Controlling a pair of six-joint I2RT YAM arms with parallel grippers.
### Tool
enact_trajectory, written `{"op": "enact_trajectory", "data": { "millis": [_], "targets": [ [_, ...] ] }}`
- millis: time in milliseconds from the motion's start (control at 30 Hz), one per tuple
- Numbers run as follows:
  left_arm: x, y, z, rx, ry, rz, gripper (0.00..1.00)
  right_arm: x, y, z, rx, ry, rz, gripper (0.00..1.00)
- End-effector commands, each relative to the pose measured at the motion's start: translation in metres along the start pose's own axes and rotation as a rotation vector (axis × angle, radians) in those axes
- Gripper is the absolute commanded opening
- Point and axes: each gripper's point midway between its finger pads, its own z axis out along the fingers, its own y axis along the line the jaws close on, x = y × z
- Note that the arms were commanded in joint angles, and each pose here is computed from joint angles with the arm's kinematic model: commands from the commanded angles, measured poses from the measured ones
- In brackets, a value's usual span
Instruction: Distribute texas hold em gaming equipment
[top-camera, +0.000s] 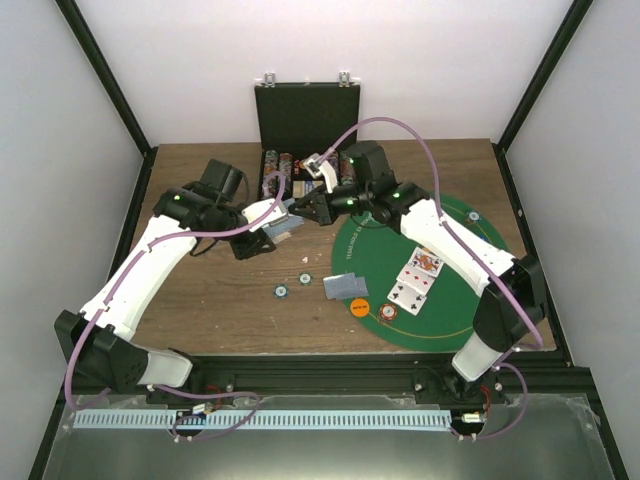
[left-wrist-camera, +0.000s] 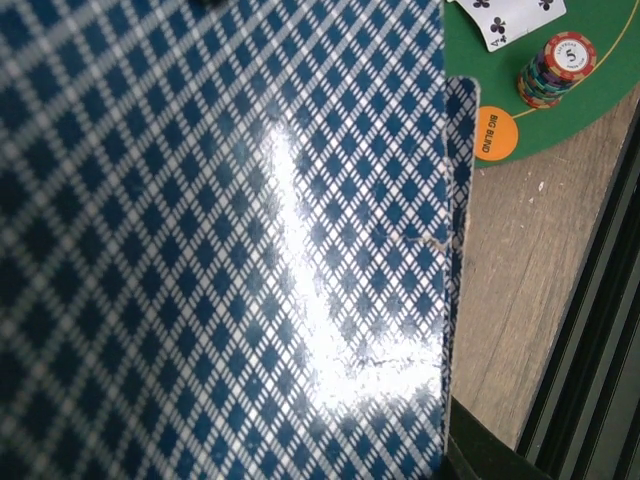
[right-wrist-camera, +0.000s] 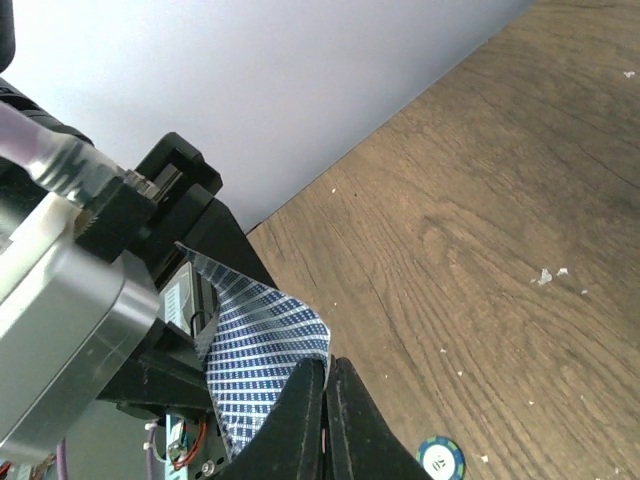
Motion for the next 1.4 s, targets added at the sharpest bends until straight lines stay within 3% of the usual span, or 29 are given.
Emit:
{"op": "enact_trajectory", "data": {
  "millis": [0,233,367,467,567,733,833,1000,1200,1367],
  "targets": [
    [-0.006,0.000,-0.002,0.001,-0.025,0.012,0.35,-0.017,0.017,-0.021,0.032,-0.036,-0.051,0.01],
    [-0.005,0.000,-0.001,-0.001,-0.021,0.011,0.35,-0.031,0.018,-0.056,0.107,-0.100,-0.069,0.01],
    [-0.004,0.000,-0.002,-0.005,-0.021,0.012,0.35,-0.045,-0.003,-0.112,0.200,-0.209,-0.029,0.01],
    [-0.004,0.000,-0.003,-0.006,-0.021,0.012,0.35,-0.043,-0.038,-0.170,0.316,-0.323,0.060,0.01],
    [-0.004,0.000,-0.002,-0.006,-0.021,0.011,0.35,-0.022,-0.099,-0.225,0.549,-0.406,0.222,0.01],
    [-0.004,-0.001,-0.004,-0.008,-0.022,0.011,0.35,0.068,-0.196,-0.270,0.767,-0.359,0.586,0.01],
    [-0.002,-0.001,-0.004,-0.007,-0.019,0.011,0.35,0.114,-0.237,-0.276,0.808,-0.300,0.722,0.01],
    [-0.002,0.000,-0.001,-0.006,-0.012,0.005,0.35,0.150,-0.277,-0.268,0.837,-0.211,0.752,0.01],
    [0.000,0.001,0.000,-0.011,-0.001,0.003,0.35,0.190,-0.297,-0.253,0.820,-0.135,0.845,0.01],
    [0.000,0.003,0.002,-0.010,0.003,0.004,0.35,0.215,-0.303,-0.264,0.907,-0.106,0.912,0.01]
  ]
}}
